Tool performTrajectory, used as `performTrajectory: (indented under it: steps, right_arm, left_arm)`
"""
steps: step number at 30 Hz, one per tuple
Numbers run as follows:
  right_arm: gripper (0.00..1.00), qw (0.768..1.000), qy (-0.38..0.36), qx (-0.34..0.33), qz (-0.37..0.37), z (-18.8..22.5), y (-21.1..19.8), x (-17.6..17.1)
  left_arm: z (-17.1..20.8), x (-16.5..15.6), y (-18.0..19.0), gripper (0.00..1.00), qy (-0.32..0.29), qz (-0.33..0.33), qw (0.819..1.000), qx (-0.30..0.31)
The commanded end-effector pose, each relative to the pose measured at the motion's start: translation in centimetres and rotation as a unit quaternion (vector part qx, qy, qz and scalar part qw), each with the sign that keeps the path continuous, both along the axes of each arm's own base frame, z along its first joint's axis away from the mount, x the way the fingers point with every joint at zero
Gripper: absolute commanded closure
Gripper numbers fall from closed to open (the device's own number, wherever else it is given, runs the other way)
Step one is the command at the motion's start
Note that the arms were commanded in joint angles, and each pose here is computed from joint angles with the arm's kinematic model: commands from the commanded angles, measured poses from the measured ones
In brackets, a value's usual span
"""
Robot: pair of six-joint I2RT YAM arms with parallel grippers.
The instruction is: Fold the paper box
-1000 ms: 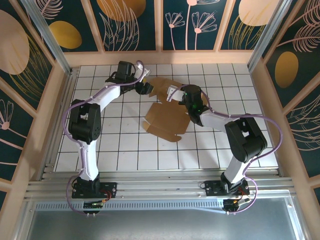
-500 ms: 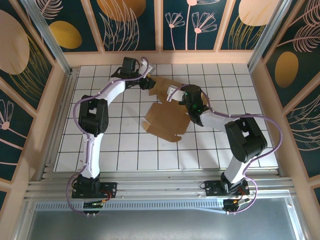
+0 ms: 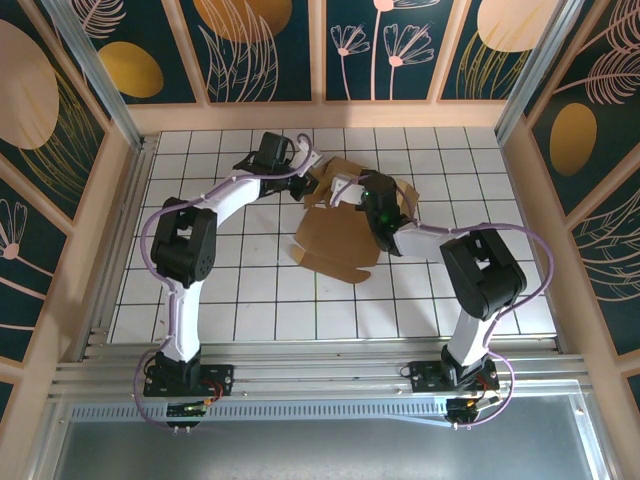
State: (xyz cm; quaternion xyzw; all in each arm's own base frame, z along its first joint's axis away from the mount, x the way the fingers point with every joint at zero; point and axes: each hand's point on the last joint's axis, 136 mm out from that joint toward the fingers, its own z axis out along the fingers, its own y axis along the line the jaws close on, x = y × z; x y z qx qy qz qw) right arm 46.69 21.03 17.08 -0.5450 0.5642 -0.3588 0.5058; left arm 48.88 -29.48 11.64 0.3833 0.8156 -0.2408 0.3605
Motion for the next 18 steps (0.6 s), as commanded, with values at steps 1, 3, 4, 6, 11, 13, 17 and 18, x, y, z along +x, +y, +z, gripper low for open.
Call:
performTrajectory:
  steps: [1,3,4,6,11,13,17,18]
  right_arm:
    - [1.00,0.999,-0.001,-0.051,-0.003,-2.5,0.3,-0.4]
    - [1.00,0.998,-0.008,-0.058,-0.007,-2.6,0.5,-0.2]
    - [1.00,0.998,-0.009,-0.060,-0.008,-2.7,0.6,-0.2]
    - [1.00,0.998,-0.011,-0.060,-0.007,-2.8,0.9,-0.3]
    - [1.00,0.998,-0.014,-0.057,-0.001,-2.8,1.6,-0.6]
    - [1.00,0.998,-0.014,-0.058,-0.001,-2.8,1.7,-0.8]
    - [1.00,0.998,-0.010,-0.055,0.004,-3.0,1.8,-1.1]
    - [1.00,0.998,-0.010,-0.054,0.004,-2.9,1.8,-1.1]
  left_arm:
    - [6.6,-0.2,-0.8,1.00,-0.068,-0.004,0.996,-0.060]
    - [7.3,-0.8,-1.2,1.00,-0.073,-0.007,0.995,-0.070]
    - [7.4,-1.3,-1.5,1.00,-0.071,-0.014,0.995,-0.075]
    - [7.7,-1.7,-2.3,1.00,-0.063,-0.020,0.994,-0.090]
    - [7.7,-0.6,-4.9,1.00,0.013,0.011,0.989,-0.149]
    - [7.7,-0.4,-6.0,1.00,0.040,0.017,0.985,-0.168]
    - [7.3,-0.8,-7.3,0.98,0.097,0.031,0.974,-0.202]
    - [7.2,-1.0,-7.5,0.97,0.105,0.032,0.973,-0.202]
